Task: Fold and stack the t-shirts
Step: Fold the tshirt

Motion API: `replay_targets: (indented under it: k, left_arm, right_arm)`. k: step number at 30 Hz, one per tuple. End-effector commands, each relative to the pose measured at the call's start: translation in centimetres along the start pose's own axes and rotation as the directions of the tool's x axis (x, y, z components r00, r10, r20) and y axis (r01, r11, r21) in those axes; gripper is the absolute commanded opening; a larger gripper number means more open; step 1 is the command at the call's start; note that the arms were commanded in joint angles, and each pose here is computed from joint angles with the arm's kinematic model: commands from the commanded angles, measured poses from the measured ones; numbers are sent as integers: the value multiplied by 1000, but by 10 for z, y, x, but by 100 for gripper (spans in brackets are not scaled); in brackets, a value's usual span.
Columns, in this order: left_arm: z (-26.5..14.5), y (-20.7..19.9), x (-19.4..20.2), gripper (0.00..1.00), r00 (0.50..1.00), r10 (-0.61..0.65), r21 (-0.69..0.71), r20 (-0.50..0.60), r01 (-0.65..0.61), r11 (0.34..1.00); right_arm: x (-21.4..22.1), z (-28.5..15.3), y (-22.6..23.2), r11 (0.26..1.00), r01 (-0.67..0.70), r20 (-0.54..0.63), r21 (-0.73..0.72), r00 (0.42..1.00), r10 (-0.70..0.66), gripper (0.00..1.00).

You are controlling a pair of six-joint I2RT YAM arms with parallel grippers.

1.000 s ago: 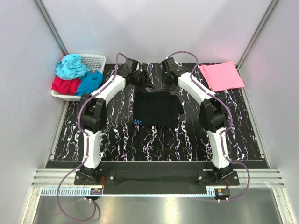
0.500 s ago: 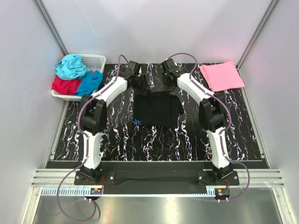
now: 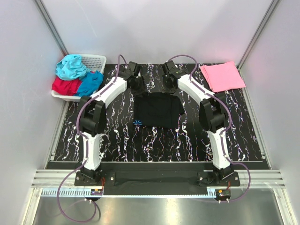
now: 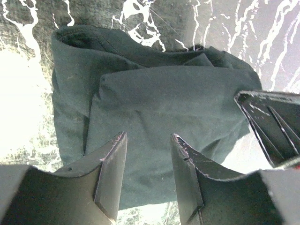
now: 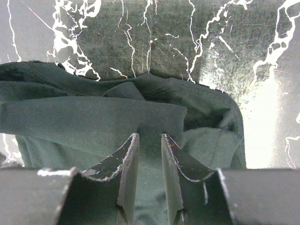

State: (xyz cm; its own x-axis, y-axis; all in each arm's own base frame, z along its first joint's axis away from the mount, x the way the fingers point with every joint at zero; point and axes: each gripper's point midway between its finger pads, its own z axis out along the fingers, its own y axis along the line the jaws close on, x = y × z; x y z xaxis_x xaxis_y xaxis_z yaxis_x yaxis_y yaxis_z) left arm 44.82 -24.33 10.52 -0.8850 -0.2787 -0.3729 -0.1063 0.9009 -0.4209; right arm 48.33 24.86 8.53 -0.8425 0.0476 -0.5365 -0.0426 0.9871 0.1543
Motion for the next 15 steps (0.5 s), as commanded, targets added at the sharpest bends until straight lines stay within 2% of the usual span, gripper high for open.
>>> replay_targets:
  k: [1, 12, 14, 15]
  left_arm:
    - [4, 1, -16, 47, 999, 12, -27, 45, -10, 1000]
    - [57, 8, -23, 47, 1000, -8, -70, 25, 9, 997]
    - [67, 10, -27, 47, 999, -18, -86, 31, 21, 996]
    - [70, 11, -28, 47, 999, -21, -91, 34, 24, 996]
  right_arm:
    - [-12, -3, 14, 999, 23, 37, -42, 999, -21, 34]
    - [-7, 23, 14, 998, 47, -4, -38, 999, -47, 35]
    - [8, 41, 6, 999, 36, -74, -17, 997, -37, 35]
    - [5, 46, 3, 999, 28, -73, -19, 997, -29, 35]
